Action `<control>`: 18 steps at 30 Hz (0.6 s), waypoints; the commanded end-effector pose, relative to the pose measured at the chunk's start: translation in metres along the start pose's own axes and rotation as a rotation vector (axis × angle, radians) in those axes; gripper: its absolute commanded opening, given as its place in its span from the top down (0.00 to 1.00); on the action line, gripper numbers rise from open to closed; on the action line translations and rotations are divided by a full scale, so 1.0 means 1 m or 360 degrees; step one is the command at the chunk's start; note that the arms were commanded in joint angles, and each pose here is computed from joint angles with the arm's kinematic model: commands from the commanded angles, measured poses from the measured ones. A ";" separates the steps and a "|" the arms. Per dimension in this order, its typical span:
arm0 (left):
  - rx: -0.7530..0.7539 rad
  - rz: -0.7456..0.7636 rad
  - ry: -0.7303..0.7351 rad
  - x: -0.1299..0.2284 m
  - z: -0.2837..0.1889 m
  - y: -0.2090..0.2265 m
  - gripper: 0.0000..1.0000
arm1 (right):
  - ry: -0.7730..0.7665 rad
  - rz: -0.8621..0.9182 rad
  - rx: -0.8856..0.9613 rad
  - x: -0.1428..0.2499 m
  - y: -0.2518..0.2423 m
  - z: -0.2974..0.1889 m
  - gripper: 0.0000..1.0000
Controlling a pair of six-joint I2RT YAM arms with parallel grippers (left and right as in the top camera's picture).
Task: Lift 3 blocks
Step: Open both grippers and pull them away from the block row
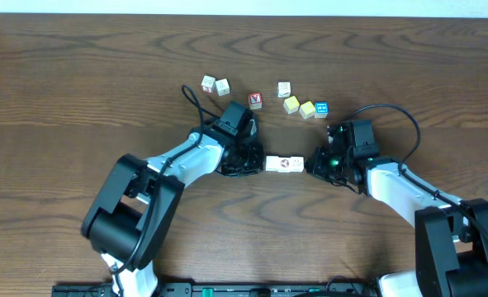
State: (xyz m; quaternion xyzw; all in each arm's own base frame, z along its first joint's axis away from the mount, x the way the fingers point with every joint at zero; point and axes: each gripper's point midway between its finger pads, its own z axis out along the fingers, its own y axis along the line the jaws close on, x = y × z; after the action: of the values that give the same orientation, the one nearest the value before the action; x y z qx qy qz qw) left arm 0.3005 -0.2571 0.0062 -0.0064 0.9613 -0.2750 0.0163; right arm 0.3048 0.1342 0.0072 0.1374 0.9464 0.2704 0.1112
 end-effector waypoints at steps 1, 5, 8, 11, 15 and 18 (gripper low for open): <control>-0.0034 0.0043 -0.0158 -0.020 -0.035 -0.002 0.93 | -0.0031 -0.0076 -0.0003 -0.015 0.006 -0.016 0.99; -0.0142 -0.0006 -0.0252 -0.024 -0.068 0.011 0.93 | -0.0023 -0.0048 0.0091 -0.019 0.000 -0.043 0.98; -0.0145 -0.0027 -0.0308 -0.022 -0.100 0.012 0.93 | -0.0048 -0.0030 0.0121 -0.020 0.000 -0.068 0.96; -0.0133 -0.0058 -0.0366 -0.015 -0.132 0.012 0.75 | -0.0096 -0.0041 0.0104 -0.014 0.007 -0.092 0.80; -0.0123 -0.0037 -0.0438 -0.001 -0.171 0.010 0.41 | -0.0135 -0.0105 0.0082 0.005 0.018 -0.125 0.01; -0.0152 -0.0013 -0.0496 0.008 -0.191 0.013 0.27 | -0.0153 -0.0167 0.0069 0.023 0.024 -0.146 0.01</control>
State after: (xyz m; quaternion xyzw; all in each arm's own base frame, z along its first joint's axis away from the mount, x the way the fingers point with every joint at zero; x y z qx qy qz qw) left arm 0.2853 -0.1556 0.1429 -0.0641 0.9612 -0.2344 0.1303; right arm 0.2517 0.0894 0.1177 0.1330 0.9534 0.2343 0.1357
